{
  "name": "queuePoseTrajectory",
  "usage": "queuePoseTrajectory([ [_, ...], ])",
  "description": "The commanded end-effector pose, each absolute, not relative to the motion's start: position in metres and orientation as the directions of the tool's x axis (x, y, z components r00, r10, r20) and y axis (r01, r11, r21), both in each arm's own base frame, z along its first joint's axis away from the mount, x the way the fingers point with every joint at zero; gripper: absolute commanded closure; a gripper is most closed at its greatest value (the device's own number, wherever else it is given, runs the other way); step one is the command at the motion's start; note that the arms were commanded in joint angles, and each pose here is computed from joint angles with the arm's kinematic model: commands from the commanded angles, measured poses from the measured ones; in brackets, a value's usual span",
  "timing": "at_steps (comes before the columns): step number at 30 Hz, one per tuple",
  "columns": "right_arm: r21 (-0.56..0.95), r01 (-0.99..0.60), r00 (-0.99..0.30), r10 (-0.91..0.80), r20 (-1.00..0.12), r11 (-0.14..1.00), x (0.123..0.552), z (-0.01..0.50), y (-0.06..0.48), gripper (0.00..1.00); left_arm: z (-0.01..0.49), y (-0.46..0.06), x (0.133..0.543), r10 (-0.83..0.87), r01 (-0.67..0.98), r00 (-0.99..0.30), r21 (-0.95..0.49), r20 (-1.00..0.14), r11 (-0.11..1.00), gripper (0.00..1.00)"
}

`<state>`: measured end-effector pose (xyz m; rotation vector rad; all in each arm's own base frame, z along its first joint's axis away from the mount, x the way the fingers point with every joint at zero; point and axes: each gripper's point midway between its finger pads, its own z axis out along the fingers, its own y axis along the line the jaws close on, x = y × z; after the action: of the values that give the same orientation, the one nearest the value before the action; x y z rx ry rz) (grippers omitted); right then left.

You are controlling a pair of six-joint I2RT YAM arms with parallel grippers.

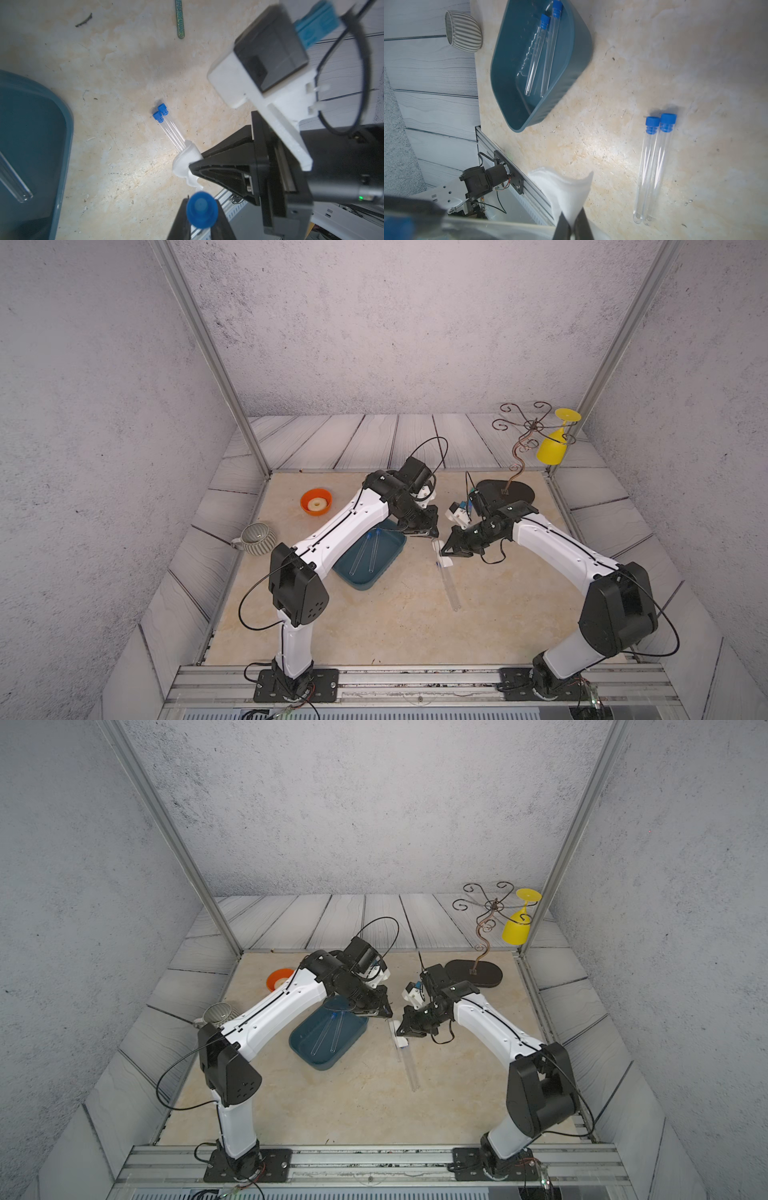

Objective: Wipe the exteriors of test tubes
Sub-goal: Wipe the dirt from the test tube.

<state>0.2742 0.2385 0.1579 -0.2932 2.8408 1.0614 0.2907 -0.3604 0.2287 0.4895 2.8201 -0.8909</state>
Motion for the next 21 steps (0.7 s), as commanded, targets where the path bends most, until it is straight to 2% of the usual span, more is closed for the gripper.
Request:
queuePoseTrajectory([
  [1,0.664,-0.215,-0.976,-0.135,-0.171,0.716,0.259,0.173,0.235,0.93,0.231,-0.359,0.297,0.262,0.356,-0.932,-0.511,-0.248,0.783,0.86],
  [11,0.711,-0.21,-0.977,-0.115,-0.181,0.671,0.239,0.191,0.242,0.93,0.222,-0.361,0.3,0.262,0.346,-0.937,-0.505,-0.231,0.791,0.86],
  [21,0.698,-0.248,-0.965,-0.111,-0.237,0.671,0.272,0.203,0.255,0.93,0.222,-0.359,0.287,0.281,0.355,-0.934,-0.505,-0.219,0.787,0.86],
])
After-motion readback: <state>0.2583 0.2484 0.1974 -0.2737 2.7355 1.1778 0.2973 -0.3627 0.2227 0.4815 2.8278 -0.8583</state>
